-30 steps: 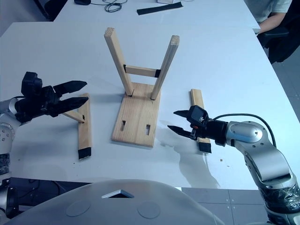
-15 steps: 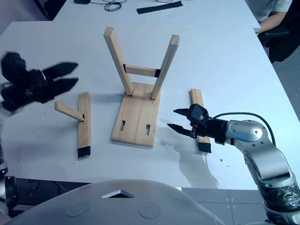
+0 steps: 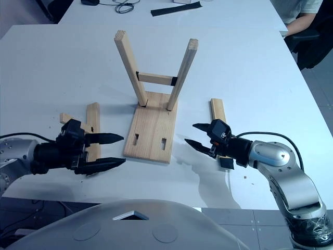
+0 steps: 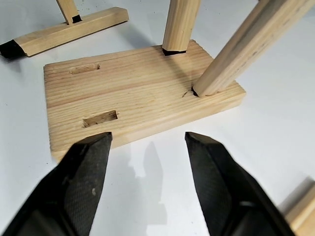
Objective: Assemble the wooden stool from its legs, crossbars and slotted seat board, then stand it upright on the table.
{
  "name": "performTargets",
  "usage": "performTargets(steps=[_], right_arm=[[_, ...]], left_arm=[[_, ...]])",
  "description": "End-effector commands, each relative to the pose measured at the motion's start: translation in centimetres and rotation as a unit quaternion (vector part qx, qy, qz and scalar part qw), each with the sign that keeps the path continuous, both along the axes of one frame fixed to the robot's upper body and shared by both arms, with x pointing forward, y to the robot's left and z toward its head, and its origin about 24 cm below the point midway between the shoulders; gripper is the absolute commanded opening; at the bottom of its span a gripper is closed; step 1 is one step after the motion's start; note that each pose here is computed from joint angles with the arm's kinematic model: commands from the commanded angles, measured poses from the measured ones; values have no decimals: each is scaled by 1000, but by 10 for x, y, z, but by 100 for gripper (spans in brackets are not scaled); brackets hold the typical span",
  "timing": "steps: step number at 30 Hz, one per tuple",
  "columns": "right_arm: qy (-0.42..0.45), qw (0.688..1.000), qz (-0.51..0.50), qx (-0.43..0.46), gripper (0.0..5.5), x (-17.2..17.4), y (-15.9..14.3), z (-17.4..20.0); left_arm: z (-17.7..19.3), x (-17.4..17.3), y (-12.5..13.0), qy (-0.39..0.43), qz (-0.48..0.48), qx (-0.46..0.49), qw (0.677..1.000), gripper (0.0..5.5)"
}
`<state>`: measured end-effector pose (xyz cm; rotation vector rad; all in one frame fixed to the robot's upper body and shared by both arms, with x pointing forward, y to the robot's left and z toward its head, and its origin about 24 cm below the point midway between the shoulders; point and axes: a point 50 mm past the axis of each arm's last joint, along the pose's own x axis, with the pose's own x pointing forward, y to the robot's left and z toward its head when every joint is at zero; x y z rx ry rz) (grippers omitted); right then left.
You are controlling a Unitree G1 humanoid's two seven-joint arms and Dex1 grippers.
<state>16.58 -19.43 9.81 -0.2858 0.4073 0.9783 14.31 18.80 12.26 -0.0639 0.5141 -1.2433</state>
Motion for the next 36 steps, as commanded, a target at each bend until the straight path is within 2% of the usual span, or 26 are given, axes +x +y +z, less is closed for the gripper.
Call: performTargets(steps=[1, 8, 15, 23, 27, 30, 36], right_arm=[[-2, 1000, -8, 2, 273, -1, 0, 0], [-3, 1000, -13, 4, 273, -1, 2, -2], [-2, 1000, -22, 6, 273, -4, 4, -5], [-4, 999, -32, 5, 273, -6, 4, -6], [-3, 999, -40, -2, 273, -10, 0, -6], [-1, 998, -62, -4, 273, -19, -4, -7], [-3, 998, -70, -6, 273, -21, -5, -8]], left_arm=[[-26, -14, 13, 28, 8, 57, 998, 345], [-55, -23, 29, 40, -3, 116, 992, 345], [-68, -24, 49, 38, -21, 179, 983, 345], [-43, -4, 62, -10, -25, 186, 982, 345], [-8, 3, 71, -20, 21, 158, 987, 345], [9, 0, 72, 5, 63, 148, 987, 345], [-15, -4, 67, 58, 208, 191, 958, 345]])
